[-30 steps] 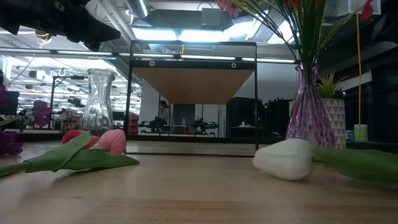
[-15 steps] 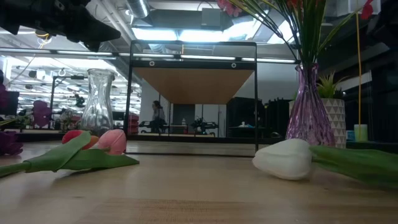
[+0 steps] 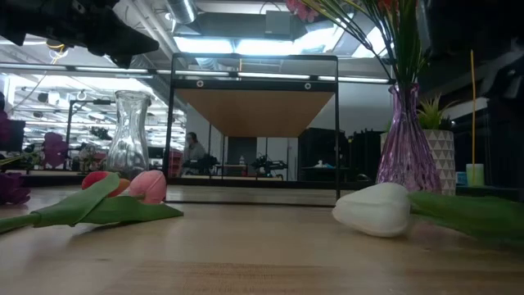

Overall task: Pick and place flowers into a vace then onto a shelf
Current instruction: Put the white tulip into the purple vase

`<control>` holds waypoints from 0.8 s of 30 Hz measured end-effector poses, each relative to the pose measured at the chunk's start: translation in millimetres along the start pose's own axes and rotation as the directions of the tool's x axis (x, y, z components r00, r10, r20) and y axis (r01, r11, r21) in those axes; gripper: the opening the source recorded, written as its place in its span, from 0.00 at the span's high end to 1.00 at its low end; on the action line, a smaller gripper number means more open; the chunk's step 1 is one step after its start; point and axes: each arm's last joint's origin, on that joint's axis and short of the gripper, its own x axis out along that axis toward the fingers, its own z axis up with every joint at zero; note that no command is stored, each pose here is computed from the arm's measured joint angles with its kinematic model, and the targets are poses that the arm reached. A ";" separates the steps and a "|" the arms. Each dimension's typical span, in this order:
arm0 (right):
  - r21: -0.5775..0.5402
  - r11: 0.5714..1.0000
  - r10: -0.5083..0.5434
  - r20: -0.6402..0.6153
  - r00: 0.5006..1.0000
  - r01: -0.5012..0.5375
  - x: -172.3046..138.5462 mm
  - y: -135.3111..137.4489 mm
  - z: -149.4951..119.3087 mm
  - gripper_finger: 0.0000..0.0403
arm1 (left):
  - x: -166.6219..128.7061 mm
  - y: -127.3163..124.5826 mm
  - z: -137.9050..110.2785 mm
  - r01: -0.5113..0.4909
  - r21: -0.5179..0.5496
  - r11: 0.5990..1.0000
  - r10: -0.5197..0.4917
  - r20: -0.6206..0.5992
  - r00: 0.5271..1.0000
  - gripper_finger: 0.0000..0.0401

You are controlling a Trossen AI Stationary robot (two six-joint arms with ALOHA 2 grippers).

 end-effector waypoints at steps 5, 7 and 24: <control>0.017 0.998 0.066 0.010 0.998 -0.066 9.1 0.9 1.6 0.41 | 0.0 0.0 -0.1 0.000 0.000 1.000 0.000 0.000 1.000 0.99; 0.032 0.995 0.093 -0.018 0.996 -0.092 13.4 -1.1 3.5 0.43 | 0.0 0.0 -0.1 0.000 0.000 1.000 0.000 0.000 1.000 0.99; 0.079 0.992 0.107 -0.096 0.990 -0.099 9.2 -0.3 12.8 0.77 | 0.0 0.0 -0.9 0.001 0.000 1.000 -0.001 -0.009 1.000 0.99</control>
